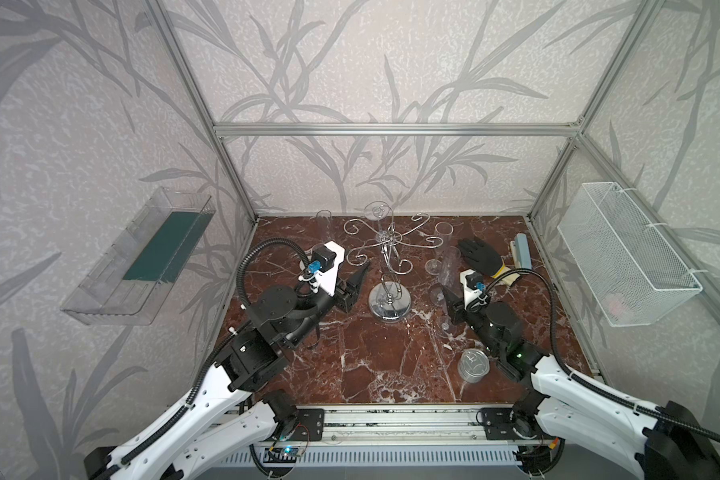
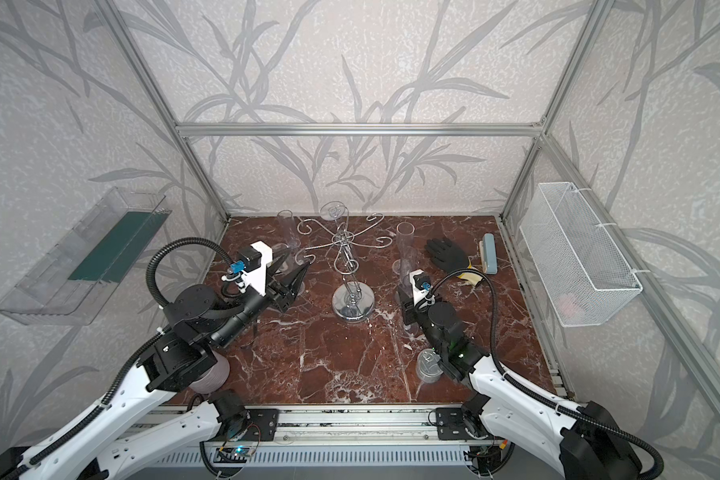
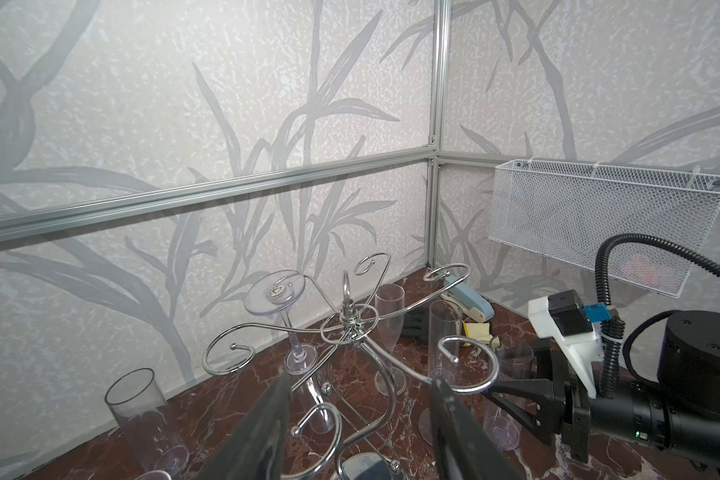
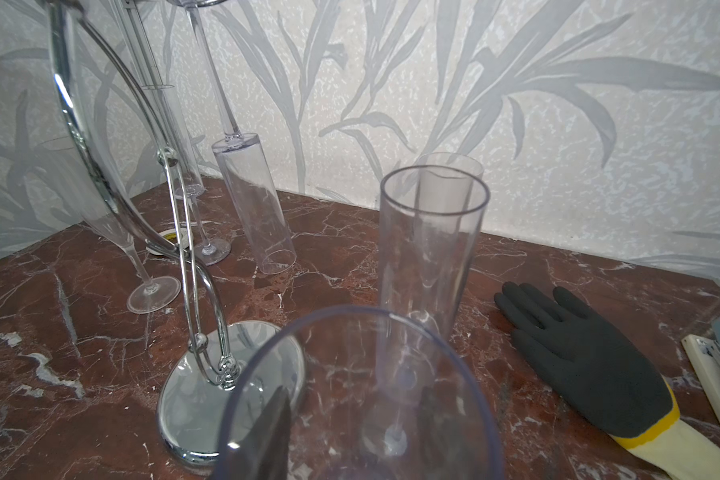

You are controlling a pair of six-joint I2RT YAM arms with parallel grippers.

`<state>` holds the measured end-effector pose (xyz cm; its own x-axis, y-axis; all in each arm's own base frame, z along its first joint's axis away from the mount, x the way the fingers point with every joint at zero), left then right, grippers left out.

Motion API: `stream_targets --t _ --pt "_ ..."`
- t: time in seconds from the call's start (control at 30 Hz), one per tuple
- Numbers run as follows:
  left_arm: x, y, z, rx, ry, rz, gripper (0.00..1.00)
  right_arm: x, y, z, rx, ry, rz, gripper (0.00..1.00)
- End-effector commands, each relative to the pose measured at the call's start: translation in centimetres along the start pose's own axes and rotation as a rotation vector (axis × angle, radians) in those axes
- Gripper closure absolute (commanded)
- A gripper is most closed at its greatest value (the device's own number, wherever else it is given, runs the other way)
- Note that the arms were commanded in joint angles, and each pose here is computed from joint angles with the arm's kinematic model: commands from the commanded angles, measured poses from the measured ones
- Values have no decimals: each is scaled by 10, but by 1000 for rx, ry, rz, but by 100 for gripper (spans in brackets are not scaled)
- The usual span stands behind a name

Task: Take the wine glass off the wine glass rack

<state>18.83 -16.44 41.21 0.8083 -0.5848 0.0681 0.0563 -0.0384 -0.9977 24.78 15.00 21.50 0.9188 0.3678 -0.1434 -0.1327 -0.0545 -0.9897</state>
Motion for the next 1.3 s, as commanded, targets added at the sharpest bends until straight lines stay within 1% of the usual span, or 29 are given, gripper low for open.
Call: stream_targets --t 0.0,0.13,0.2,0.27,0.37,0.53,0.73,0.83,0.97,1.0,1.03,1.1,1.17,1.27 --pt "-3 -11 1 -13 -3 -30 45 -1 0 -1 18 0 -11 49" --pt "-3 -10 1 -10 -6 -29 44 -2 -1 -2 18 1 -13 33" --pt "-3 -11 1 -10 -5 -29 44 -4 -4 -2 17 0 -18 29" --pt "-3 -11 1 -16 -8 -30 44 -6 -7 -3 14 0 -24 26" --pt "-3 -13 1 2 -10 -30 44 -9 -14 -3 12 -1 -38 24" --pt "0 -17 3 68 -23 -28 42 -17 -27 -5 8 3 -64 22" --pt "7 -36 6 219 -65 -41 39 -33 -48 -12 12 25 -123 21" --pt "17 -44 14 285 -130 -17 38 -43 -60 -16 12 38 -150 21" --pt "34 -46 19 420 -164 -2 37 -56 -75 -19 9 41 -196 21" --pt "39 -48 25 422 -189 2 36 -59 -78 -19 7 37 -206 21" --pt "42 -51 31 401 -207 4 35 -61 -81 -19 4 33 -212 21" --pt "49 -58 48 321 -222 0 35 -66 -85 -20 -1 27 -210 21" --pt "56 -61 62 267 -221 -9 35 -70 -88 -20 -4 23 -207 21" --pt "70 -66 79 215 -252 32 35 -74 -91 -20 -2 15 -213 21"
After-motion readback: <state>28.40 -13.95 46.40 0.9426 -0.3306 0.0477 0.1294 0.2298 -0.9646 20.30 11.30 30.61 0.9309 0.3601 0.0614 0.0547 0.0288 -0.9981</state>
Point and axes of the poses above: each gripper's point midway between its finger pads, its own x axis out along the fingers, its own z axis along the line the jaws close on, y = z × x, the point moved 5 cm from there along -x, back along the fingers, and after that the axes turned 2 degrees about -x, right-handed, at the moved point
